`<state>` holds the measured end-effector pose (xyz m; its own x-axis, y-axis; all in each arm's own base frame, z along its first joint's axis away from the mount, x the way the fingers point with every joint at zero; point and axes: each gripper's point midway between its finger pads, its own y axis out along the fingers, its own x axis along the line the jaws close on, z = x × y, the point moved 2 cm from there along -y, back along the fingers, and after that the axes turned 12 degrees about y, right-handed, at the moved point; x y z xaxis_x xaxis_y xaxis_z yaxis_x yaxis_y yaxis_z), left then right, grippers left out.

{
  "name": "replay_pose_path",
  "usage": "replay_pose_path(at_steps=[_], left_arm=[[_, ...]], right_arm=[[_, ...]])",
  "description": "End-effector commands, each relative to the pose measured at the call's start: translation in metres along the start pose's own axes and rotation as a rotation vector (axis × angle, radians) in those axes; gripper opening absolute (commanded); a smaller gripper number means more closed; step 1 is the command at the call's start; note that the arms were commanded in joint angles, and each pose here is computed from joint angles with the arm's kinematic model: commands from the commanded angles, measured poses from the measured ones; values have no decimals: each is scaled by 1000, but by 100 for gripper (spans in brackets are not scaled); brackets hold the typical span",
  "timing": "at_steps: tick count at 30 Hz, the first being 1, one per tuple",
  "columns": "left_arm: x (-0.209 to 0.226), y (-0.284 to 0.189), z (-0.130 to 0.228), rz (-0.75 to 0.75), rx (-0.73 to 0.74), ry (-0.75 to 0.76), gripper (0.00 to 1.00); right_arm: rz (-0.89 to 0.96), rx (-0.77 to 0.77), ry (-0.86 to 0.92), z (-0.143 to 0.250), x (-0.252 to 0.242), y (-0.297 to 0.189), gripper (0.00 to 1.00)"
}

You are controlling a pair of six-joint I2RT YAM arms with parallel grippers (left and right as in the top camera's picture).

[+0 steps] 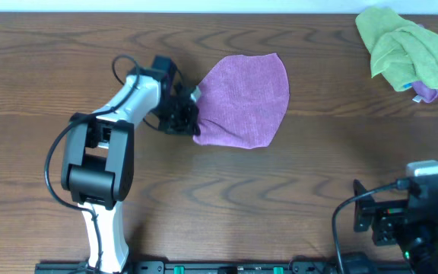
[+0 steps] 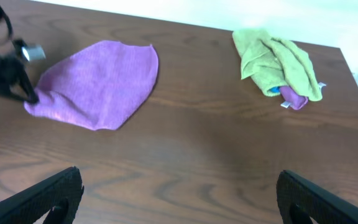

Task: Fold the cloth
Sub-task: 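Lift the cloth edge with the left gripper while the right arm rises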

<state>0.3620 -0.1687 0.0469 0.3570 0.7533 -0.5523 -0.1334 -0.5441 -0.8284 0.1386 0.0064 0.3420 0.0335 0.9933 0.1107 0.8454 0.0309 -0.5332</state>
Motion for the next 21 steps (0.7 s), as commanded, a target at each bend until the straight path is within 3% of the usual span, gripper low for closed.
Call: replay_pose_path(at_steps=[1, 9, 21], left_arm=[[-3, -29, -31, -23, -85, 34, 6], [-6, -67, -59, -114, -156, 70, 6], [-7, -102, -82, -137, -256, 83, 6]], right_arm=[[43, 67, -3, 16, -6, 18, 99], [-3, 198, 62, 56, 6, 89, 99], [-290, 478, 192, 108, 62, 188, 99]])
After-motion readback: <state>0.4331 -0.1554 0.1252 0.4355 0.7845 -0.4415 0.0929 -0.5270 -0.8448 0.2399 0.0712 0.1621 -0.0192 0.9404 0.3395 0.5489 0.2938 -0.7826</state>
